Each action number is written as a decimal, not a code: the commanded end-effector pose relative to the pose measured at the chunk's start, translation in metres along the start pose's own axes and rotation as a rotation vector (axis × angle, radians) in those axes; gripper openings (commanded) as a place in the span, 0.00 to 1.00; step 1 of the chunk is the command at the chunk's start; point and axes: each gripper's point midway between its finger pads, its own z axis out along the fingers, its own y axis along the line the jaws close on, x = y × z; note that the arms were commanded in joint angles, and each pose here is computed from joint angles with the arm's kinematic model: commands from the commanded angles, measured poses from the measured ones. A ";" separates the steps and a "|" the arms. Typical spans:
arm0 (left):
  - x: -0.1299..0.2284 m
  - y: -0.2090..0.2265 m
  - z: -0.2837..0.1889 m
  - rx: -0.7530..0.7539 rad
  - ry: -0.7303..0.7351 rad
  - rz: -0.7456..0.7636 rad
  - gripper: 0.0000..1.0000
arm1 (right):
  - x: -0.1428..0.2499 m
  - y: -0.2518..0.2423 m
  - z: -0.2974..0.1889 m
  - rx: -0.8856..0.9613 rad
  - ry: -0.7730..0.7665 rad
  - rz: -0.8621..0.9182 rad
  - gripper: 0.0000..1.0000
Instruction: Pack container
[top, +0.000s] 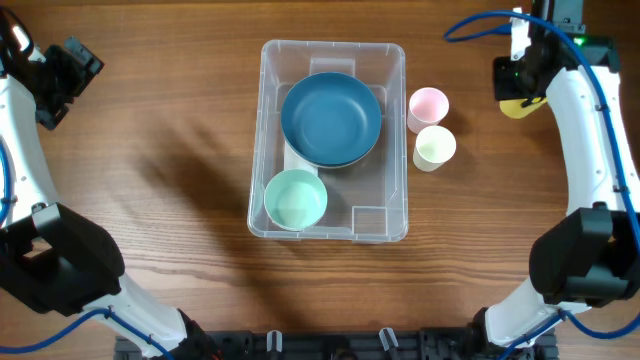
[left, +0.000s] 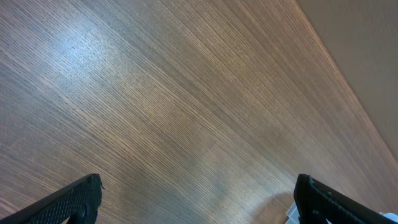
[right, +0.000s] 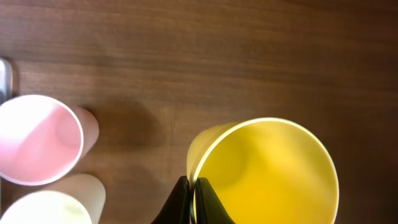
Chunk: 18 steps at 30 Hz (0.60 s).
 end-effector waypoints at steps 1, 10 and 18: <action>-0.008 -0.006 -0.017 0.017 -0.046 -0.001 1.00 | 0.005 0.010 0.016 -0.043 0.019 -0.023 0.04; -0.008 -0.006 -0.017 0.017 -0.046 -0.001 1.00 | 0.030 0.031 0.059 -0.115 0.087 -0.021 0.04; -0.008 -0.006 -0.017 0.017 -0.046 -0.001 1.00 | 0.043 0.038 0.077 -0.138 0.134 -0.024 0.04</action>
